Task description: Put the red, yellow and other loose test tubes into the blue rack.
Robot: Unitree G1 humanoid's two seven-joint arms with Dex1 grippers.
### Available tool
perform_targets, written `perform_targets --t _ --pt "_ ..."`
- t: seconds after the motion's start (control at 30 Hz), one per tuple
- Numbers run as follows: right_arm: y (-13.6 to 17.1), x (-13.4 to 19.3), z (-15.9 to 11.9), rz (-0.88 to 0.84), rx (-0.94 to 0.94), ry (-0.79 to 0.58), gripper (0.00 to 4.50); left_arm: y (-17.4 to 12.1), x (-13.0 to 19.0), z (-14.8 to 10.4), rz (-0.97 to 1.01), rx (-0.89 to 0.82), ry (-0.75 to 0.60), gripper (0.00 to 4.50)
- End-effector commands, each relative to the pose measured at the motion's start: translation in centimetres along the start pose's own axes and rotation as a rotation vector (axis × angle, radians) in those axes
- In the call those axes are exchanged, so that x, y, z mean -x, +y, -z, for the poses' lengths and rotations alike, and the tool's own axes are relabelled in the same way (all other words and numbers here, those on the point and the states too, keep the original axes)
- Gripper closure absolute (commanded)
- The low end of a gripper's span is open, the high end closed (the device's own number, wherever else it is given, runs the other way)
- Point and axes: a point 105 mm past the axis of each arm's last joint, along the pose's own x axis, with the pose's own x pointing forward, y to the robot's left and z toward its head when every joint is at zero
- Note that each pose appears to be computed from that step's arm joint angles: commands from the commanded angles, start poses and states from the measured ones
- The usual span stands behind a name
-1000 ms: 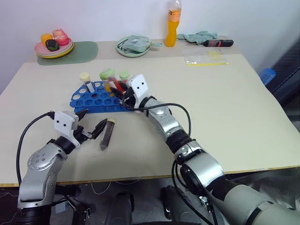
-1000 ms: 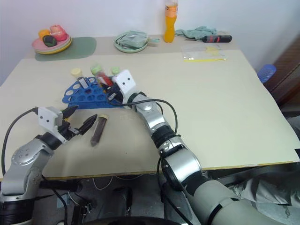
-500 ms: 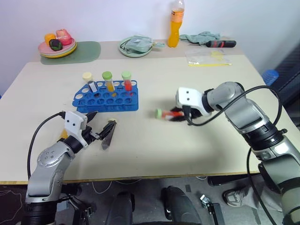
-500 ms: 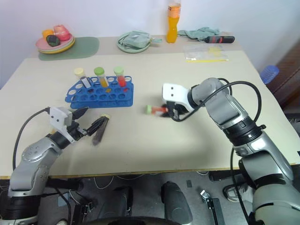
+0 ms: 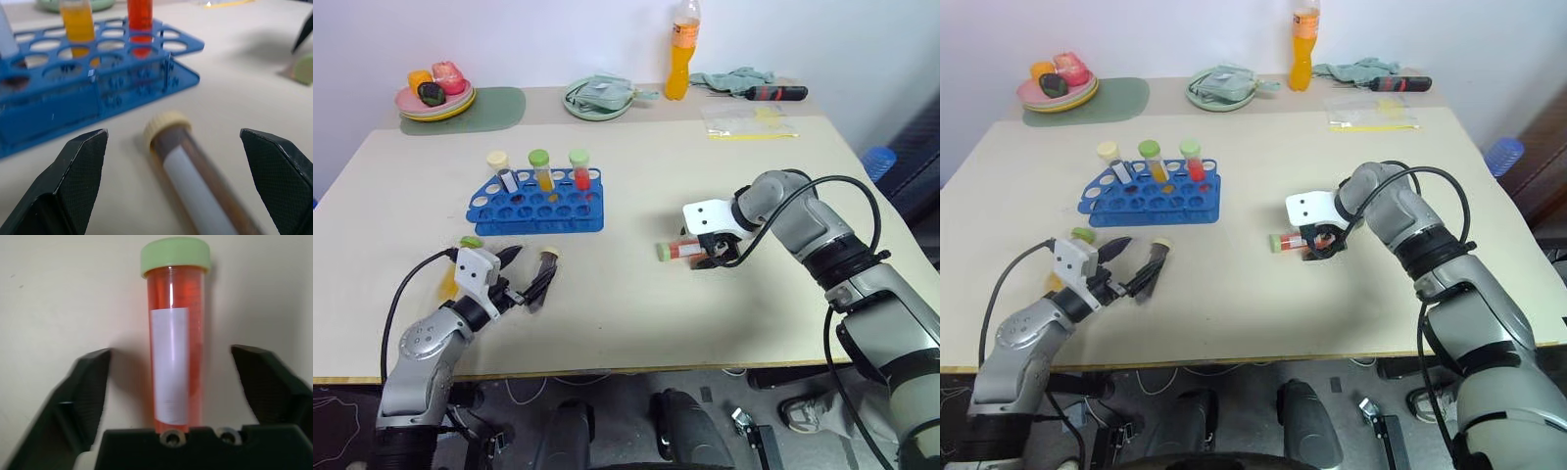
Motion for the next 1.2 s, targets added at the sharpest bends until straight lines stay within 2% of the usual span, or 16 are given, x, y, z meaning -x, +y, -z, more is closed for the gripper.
perform_targets --t 0.03,0.17,0.4,0.63,0.9,1.17,1.2 --pt "-0.2 1.0 -0.9 -0.017 -0.039 0.085 0.29 -0.5 -0.2 -1.8 0.019 -0.04 -0.049 0.0" --pt "-0.1 1.3 -1.5 -0.085 -0.134 0.125 0.29 -1.0 -0.9 -2.2 0.046 -0.038 -0.049 0.0" --pt "-2.3 0.9 -2.4 -0.117 -0.256 0.212 0.29 -1.8 -1.7 -2.5 0.08 -0.03 -0.052 0.0" --pt "-1.2 -1.0 -1.5 -0.183 -0.229 0.287 0.29 -2.5 -1.3 -3.2 0.065 -0.027 -0.056 0.0" --pt "-1.3 -1.3 -2.0 -0.17 -0.239 0.289 0.29 -2.7 -1.1 -4.0 0.049 -0.028 -0.045 0.0" --pt "-2.1 -0.8 -4.4 -0.136 -0.249 0.248 0.29 -3.3 -1.7 -4.6 0.058 -0.027 -0.044 0.0" --pt "-2.0 -0.7 -4.7 -0.14 -0.249 0.239 0.52 -3.3 -1.7 -4.6 0.06 -0.026 -0.043 0.0"
